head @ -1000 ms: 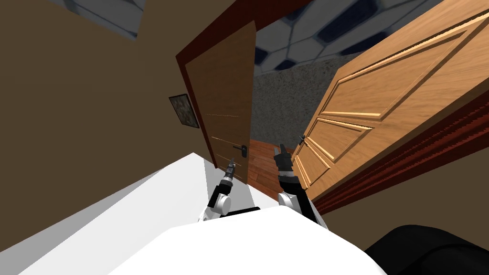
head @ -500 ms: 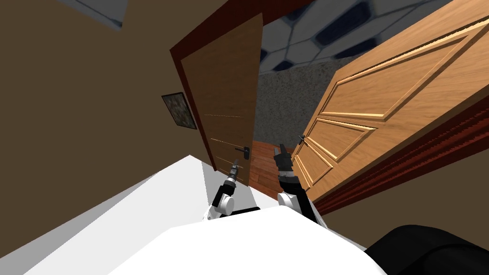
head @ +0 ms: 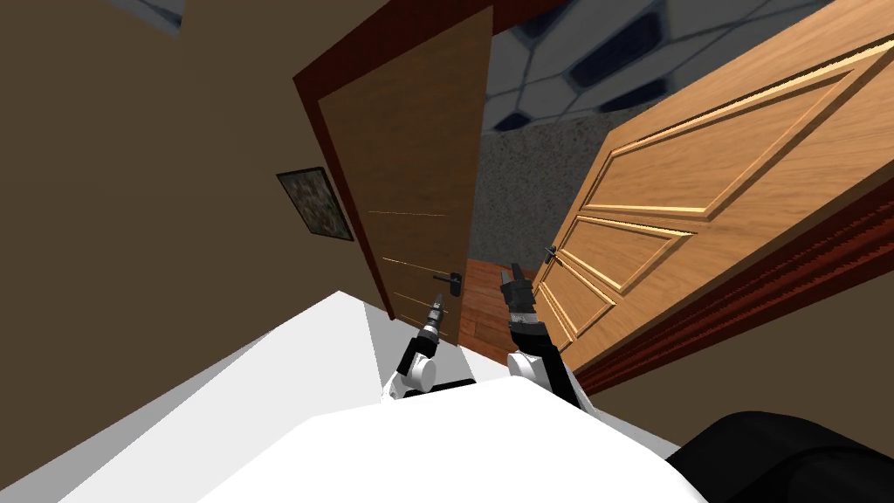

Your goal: Push the door open

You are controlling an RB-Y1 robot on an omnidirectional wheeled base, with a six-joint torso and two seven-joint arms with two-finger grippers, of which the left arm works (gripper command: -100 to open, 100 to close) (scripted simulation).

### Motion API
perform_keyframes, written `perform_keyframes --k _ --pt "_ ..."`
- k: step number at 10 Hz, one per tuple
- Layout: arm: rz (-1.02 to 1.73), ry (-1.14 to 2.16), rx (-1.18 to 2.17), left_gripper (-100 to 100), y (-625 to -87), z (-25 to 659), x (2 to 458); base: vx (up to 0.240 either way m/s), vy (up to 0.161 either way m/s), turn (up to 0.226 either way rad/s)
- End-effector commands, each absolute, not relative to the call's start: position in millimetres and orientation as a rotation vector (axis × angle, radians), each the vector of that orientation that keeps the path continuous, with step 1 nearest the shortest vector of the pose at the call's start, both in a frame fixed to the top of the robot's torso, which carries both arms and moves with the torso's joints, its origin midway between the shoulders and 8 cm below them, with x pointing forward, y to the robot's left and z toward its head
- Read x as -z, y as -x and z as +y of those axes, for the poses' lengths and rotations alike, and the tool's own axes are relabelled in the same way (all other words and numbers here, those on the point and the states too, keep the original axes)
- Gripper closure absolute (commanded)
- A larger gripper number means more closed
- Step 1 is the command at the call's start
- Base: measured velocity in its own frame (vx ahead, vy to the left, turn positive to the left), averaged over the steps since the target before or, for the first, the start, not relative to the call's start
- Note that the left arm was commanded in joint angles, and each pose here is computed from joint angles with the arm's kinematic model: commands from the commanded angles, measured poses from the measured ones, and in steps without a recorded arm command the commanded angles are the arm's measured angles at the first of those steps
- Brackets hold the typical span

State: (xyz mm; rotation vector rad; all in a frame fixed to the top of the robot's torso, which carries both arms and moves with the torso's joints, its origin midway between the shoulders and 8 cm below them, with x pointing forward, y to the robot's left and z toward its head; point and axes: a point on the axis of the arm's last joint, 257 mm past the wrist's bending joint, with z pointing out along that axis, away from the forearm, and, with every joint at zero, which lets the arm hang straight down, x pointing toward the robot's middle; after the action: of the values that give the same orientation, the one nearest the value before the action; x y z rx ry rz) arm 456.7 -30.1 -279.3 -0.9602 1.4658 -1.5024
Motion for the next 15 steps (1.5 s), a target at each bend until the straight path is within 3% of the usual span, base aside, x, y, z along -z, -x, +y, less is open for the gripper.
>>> perform_keyframes --k 1,5,14,15 --pt "1.482 0.961 1.506 -100 -455 -39 285 0.105 0.133 -0.071" --pt "1.511 0.967 1.520 -100 -450 -59 291 0.089 0.122 -0.077" --pt "1.512 0.970 1.490 -100 -462 -44 298 0.170 -0.079 -0.022" --pt "1.512 0.970 1.490 100 -462 -44 298 -0.010 -0.001 0.007"
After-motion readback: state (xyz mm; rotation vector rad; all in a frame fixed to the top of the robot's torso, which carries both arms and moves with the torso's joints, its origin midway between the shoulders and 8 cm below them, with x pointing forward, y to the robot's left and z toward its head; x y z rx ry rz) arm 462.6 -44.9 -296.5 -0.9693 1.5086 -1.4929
